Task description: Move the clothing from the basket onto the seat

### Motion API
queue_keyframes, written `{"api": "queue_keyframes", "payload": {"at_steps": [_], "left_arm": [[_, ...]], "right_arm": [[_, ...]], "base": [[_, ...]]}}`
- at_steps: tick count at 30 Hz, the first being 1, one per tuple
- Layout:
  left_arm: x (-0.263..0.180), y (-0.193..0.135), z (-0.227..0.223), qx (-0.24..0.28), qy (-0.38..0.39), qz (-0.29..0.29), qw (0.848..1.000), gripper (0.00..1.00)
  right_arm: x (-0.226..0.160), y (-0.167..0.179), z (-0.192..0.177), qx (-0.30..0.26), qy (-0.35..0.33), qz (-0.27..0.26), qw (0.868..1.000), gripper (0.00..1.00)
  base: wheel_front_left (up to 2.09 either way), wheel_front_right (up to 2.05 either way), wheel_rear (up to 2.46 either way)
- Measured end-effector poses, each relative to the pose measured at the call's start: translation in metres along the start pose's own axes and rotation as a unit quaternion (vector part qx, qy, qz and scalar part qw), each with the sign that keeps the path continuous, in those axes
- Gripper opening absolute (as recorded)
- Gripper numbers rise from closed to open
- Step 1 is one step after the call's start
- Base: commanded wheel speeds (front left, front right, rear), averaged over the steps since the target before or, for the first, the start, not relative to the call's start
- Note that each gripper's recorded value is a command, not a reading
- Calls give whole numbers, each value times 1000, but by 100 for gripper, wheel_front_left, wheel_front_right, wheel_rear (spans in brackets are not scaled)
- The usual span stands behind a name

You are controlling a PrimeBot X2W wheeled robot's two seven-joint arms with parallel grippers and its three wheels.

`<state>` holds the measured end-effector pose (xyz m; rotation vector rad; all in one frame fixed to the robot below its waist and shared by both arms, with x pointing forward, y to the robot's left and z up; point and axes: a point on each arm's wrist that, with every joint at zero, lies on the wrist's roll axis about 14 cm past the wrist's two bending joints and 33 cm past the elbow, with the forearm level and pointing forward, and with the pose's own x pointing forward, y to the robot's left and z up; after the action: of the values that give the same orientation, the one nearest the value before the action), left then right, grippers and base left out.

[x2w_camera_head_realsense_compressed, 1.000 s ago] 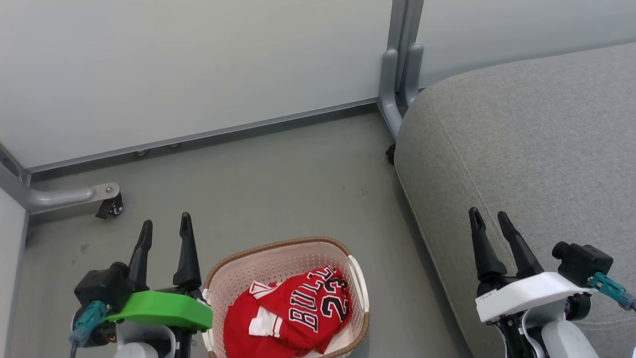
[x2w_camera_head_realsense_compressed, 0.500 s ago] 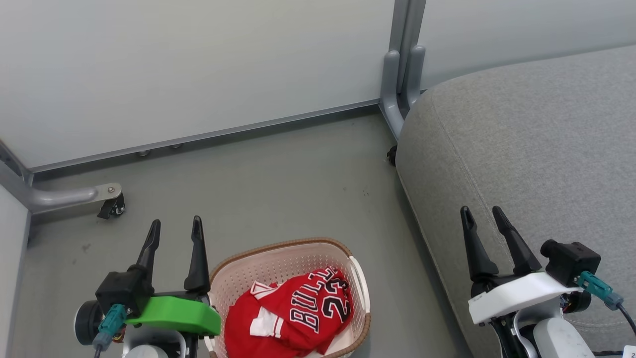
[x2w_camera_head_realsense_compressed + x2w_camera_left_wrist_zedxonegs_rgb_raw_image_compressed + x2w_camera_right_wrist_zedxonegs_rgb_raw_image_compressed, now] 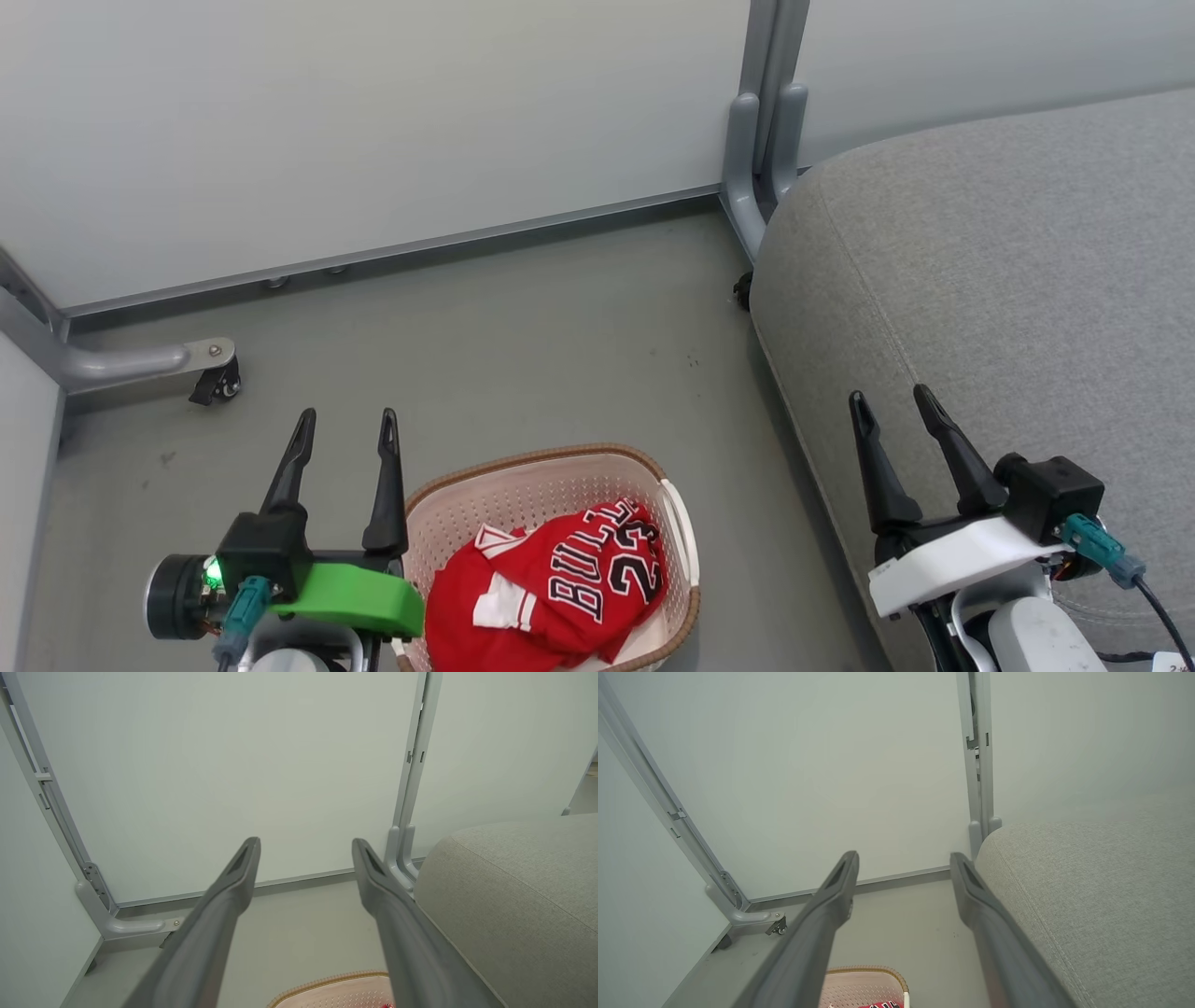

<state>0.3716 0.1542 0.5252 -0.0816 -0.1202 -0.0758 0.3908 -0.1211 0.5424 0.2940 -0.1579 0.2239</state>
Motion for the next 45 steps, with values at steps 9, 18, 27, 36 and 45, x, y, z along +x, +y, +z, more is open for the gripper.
{"api": "queue_keyframes", "payload": {"at_steps": [9, 18, 27, 36, 45], "left_arm": [[-1, -3, -1, 32, -2, -9, 999, 100], [-3, -4, -2, 52, -3, -13, 999, 100], [-4, -3, -7, 52, 4, -13, 999, 100], [-3, -2, -11, 51, 10, -12, 999, 100], [23, -18, -9, 55, 4, -53, 997, 100]], "right_arm": [[2, 6, -1, -29, -2, 14, 999, 100], [3, 9, -2, -47, -2, 22, 999, 100], [3, 7, -3, -49, 1, 20, 999, 100], [4, 7, -6, -50, 5, 19, 999, 100], [15, 4, -2, -50, -5, 19, 999, 100]], "base": [[0, 0, 0], [0, 0, 0], [0, 0, 0], [0, 0, 0], [0, 0, 0]]}}
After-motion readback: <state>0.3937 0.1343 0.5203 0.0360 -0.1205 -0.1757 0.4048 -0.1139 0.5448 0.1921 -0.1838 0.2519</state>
